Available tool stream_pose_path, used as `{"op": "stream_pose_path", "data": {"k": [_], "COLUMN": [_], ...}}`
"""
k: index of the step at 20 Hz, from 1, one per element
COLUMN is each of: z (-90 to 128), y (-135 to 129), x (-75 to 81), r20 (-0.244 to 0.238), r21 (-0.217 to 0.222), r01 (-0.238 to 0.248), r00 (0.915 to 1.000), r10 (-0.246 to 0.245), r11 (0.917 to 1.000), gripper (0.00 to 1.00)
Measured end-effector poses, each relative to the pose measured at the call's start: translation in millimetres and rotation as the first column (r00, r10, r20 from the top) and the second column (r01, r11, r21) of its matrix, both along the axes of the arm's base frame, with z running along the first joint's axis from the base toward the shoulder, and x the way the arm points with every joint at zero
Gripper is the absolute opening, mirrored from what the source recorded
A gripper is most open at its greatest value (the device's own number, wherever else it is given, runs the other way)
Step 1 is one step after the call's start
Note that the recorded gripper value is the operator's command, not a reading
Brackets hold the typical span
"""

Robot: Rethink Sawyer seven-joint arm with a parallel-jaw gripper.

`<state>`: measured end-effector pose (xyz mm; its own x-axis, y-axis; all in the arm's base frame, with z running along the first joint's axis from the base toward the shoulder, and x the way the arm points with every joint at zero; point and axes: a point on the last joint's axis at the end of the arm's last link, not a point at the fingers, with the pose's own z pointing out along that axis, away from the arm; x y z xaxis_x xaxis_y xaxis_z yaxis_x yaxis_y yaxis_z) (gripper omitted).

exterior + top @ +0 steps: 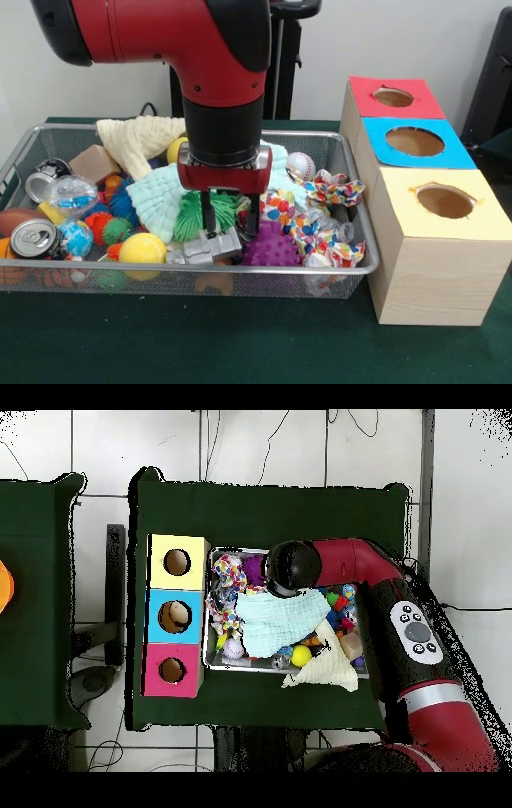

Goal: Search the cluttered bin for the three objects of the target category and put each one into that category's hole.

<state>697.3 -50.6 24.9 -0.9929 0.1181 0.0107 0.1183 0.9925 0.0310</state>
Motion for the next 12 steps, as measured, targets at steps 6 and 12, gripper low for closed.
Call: {"op": "stream_pose_path", "data": {"k": [6, 12], "z": [-21, -26], "y": [3, 4], "x": [-8.6, -11.0], "r20": [-0.010, -0.016], "r21": [0.002, 0.004], "r01": [-0.017, -0.020], "r00": [0.9998, 0.9997], "r10": [0.017, 0.020], "r11": [0.9998, 0.9998], "gripper": [1.00, 1.00]}}
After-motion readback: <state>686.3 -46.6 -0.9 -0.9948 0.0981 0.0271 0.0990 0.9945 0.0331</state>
